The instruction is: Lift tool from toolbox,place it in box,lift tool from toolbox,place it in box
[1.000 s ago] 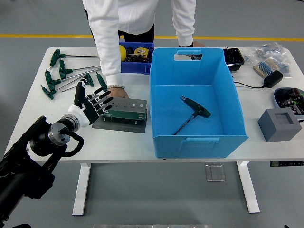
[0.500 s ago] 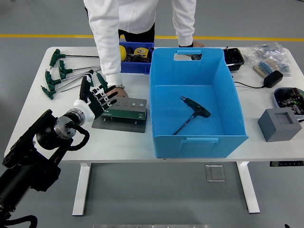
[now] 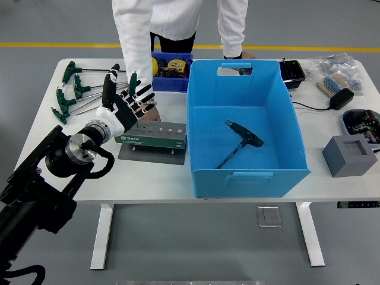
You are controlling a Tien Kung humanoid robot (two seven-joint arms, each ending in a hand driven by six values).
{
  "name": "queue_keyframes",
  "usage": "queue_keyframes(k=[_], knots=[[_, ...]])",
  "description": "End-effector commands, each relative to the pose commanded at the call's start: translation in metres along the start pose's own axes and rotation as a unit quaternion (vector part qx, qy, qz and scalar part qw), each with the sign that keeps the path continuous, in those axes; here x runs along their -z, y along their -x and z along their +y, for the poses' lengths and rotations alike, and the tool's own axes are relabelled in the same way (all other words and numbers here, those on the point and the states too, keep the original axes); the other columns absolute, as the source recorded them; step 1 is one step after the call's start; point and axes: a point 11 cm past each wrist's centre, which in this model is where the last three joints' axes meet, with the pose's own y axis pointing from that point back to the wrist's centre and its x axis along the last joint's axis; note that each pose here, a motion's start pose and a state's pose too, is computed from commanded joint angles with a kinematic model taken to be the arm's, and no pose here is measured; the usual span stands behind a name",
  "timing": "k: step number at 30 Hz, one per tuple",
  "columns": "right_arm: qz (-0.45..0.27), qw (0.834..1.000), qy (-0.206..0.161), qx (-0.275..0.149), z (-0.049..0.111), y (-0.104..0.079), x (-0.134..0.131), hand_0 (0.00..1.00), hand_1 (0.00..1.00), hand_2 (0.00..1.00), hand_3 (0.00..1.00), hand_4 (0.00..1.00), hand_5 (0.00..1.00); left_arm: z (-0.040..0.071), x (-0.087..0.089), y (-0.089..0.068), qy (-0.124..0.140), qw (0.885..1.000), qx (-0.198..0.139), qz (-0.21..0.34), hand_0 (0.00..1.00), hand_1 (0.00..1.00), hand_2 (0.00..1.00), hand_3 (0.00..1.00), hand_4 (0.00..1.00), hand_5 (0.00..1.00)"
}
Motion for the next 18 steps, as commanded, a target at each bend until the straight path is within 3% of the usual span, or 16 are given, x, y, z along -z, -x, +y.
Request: queue_keyframes(k=[3,9,13,15,18], knots=[[0.000,1.000,0.001,0.000,0.000,0.000,-0.001,0.617,0.559,0.688,0.763,0.982,0.941,0.006,-0.008,0.014,0.010,1.000,0.020,-0.008,0.261,0.491,0.619,0.758,0.847,0.998],[0.000,1.000,0.001,0.000,0.000,-0.001,-0.002,0.617,0.559,0.688,0.763,0.983,0.940,0.023,-0.021,0.065,0.021,0.995,0.087,-0.045,0.260,0.494,0.619,0.756,0.848,0.998],[0.000,1.000,-0.001,-0.001,0.000,-0.002,0.001,0.617,0.559,0.688,0.763,0.983,0.940,0.032,-0.020,0.100,0.018,0.989,0.132,-0.065,0.260,0.494,0.619,0.756,0.848,0.998],[0.001,1.000,-0.003,-0.001,0.000,-0.002,0.003,0.617,0.559,0.687,0.763,0.983,0.940,0.038,-0.015,0.124,0.014,0.984,0.161,-0.075,0.260,0.495,0.622,0.753,0.848,0.998],[0.002,1.000,-0.004,-0.001,0.000,-0.003,0.005,0.617,0.559,0.687,0.763,0.983,0.940,0.041,-0.005,0.146,0.000,0.978,0.188,-0.091,0.260,0.495,0.622,0.753,0.848,0.998]])
